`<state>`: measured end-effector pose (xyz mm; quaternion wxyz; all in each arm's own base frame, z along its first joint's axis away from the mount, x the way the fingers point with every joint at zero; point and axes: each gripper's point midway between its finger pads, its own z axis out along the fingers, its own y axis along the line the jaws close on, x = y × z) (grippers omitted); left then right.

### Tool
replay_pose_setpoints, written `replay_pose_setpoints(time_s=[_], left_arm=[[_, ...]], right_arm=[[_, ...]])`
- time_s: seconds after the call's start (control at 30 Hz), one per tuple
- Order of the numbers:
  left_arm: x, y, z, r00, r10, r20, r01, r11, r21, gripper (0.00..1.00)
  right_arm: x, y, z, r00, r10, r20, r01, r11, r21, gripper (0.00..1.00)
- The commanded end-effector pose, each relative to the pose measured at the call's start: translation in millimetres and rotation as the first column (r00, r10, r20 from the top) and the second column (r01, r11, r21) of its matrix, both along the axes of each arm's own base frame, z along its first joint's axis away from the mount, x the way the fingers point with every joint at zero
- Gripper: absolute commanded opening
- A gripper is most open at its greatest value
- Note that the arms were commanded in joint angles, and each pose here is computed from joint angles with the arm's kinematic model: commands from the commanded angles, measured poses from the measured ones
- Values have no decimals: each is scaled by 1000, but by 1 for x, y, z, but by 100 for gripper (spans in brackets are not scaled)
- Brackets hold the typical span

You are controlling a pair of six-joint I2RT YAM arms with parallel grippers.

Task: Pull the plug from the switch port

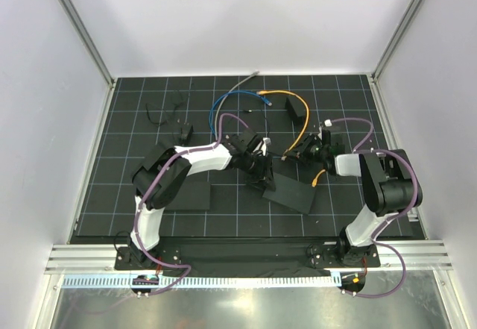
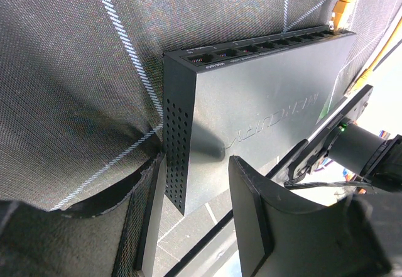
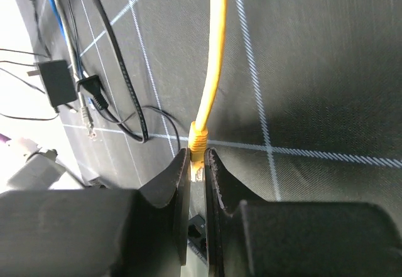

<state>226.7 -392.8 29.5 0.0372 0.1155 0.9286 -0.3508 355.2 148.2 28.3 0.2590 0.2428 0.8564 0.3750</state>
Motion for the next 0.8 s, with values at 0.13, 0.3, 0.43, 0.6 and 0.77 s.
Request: replay_pose_setpoints(time_s=[0.13,0.3,0.43,0.6,0.77], left_arm=[[-1,9,7,999,-9,50,6,998,66,49],[3,17,28,994,-4,112,-5,997,83,51],[5,28,40,988,-4,153,-11,995,102,52],[1,36,47,985,-5,170,-12,995,96,52],[-1,38,49,986,-6,170,-10,996,94,52]], right_arm=[[6,-19,23,998,56,-30,-61,979,-196,1],[19,-21,25,996,62,-68,-76,971,-228,1],[26,-28,25,996,42,-80,-62,962,-266,1],[31,-30,23,995,23,-97,-49,959,-278,1],[33,-28,14,991,15,-129,-50,962,-269,1]])
